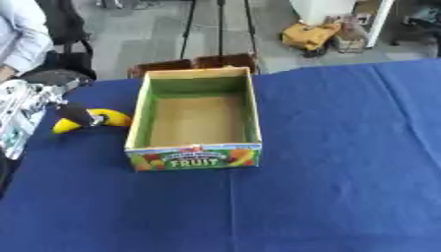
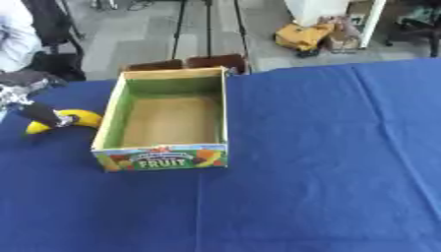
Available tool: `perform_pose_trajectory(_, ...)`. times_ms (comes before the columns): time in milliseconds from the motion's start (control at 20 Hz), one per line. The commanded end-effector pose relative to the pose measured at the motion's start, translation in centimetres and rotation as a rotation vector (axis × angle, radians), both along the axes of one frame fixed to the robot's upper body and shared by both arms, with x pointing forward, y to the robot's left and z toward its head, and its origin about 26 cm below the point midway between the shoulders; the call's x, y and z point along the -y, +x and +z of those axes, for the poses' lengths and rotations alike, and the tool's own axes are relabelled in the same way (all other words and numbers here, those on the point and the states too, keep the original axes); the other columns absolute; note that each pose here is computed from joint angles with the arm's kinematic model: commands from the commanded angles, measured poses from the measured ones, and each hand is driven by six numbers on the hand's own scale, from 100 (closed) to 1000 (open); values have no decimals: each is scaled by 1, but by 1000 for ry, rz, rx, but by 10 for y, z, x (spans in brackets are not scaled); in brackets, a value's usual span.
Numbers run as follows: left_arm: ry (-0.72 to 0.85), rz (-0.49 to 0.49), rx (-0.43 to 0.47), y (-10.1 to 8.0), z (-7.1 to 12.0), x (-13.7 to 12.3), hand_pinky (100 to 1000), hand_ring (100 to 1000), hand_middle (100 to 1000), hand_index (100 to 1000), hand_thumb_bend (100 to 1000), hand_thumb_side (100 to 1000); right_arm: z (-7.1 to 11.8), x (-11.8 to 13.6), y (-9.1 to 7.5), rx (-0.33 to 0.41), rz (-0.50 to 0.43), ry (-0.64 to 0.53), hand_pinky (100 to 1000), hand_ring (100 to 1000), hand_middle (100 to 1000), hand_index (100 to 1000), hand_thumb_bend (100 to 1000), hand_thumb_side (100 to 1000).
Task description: Pick up objects on the table and place them in the box.
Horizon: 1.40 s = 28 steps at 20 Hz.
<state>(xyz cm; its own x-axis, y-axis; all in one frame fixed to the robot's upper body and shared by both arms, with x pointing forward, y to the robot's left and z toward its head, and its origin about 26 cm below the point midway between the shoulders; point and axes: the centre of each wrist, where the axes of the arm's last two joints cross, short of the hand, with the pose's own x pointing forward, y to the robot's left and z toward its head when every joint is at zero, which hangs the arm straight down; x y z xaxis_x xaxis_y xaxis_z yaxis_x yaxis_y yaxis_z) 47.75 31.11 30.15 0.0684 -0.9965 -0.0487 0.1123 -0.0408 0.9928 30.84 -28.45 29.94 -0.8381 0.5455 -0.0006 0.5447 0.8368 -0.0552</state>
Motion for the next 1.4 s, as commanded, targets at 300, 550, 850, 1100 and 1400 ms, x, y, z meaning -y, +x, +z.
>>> perform_pose_trajectory(300,-9,37,25,-2,20,-14,847,898,859,923,420,460,13,3,-6,44,-10,-7,659,695,595,716,100,1000)
perform_pose_trajectory(550,5,89,24,-5,31,-26,848,914,927,987,139,325,13,6,-7,42,-22,-5,657,690,586,707,100,1000)
perform_pose_trajectory(850,19,121,10,-5,32,-31,846,913,946,988,100,296,15,7,-8,43,-24,-5,657,688,581,705,100,1000)
perform_pose_trajectory(1100,12,126,-5,-5,34,-34,847,915,948,991,110,304,15,9,-8,42,-28,0,657,687,580,705,100,1000)
perform_pose_trajectory(1400,24,139,-11,-6,38,-36,847,920,958,1000,234,337,16,9,-8,43,-27,-2,656,687,578,704,100,1000)
